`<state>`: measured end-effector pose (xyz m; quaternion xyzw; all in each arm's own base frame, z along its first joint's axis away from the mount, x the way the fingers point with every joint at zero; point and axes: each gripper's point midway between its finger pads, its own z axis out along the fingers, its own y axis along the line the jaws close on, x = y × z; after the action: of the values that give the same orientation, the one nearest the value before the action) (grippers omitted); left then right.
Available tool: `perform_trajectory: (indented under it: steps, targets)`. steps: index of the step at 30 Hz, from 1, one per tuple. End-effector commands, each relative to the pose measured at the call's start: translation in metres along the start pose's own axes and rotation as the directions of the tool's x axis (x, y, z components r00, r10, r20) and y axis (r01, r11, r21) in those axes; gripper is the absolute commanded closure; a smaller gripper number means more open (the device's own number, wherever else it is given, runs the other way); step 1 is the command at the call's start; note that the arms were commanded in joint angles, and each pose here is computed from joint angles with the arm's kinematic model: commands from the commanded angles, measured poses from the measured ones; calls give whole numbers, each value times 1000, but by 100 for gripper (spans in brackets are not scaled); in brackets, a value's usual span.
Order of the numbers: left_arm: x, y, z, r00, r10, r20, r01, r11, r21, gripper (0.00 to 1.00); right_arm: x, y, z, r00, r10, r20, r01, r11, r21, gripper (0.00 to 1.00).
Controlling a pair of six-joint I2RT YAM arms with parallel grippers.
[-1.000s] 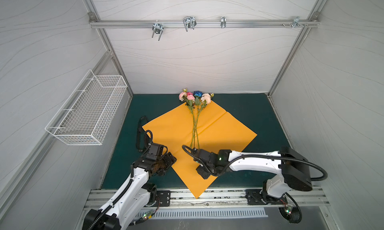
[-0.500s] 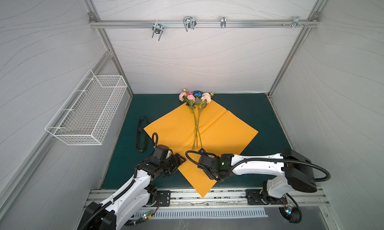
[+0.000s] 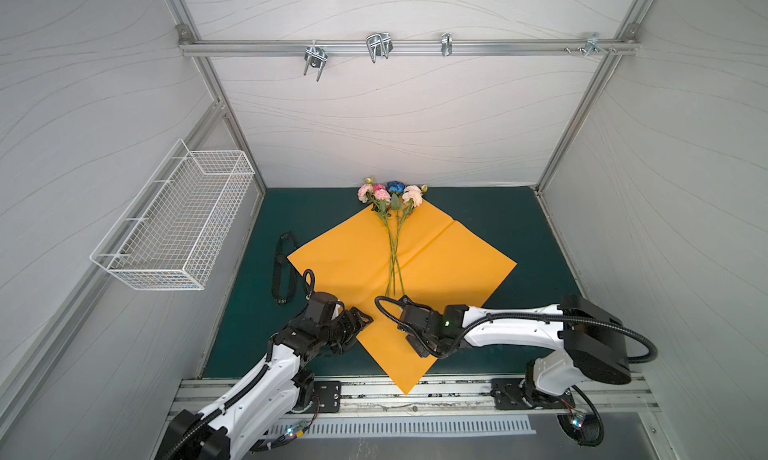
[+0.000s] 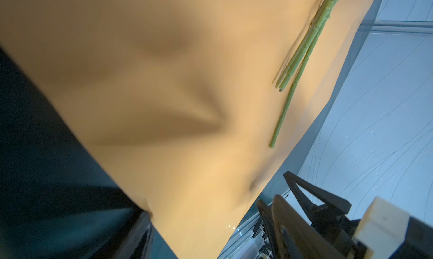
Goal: Tie the bouquet of fake flowers
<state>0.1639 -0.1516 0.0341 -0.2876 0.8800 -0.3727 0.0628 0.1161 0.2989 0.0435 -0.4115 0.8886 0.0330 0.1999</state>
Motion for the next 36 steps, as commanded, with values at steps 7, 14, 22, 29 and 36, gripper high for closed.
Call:
perform_trajectory:
  steps: [7, 14, 22, 29, 36]
  targets:
    - [1, -8, -1, 1000, -21, -17, 21, 1000, 2, 23, 6, 61, -45, 914, -373, 158, 363, 928, 89, 4]
    - [3, -10, -6, 1000, -15, -10, 15, 1000, 9, 23, 18, 95, -51, 858, -483, 177, 485, 874, 32, 1]
    - [0, -14, -5, 1000, 5, -1, -5, 1000, 29, 23, 27, 114, -41, 826, -547, 138, 550, 835, 20, 1]
    - [-5, -33, -1, 1000, 17, -5, -17, 997, 80, 24, 23, 96, -33, 859, -501, 105, 492, 865, 102, 1]
    - [-7, -41, -5, 1000, 20, 5, -20, 995, 95, 24, 22, 88, -24, 863, -497, 89, 484, 864, 137, 1]
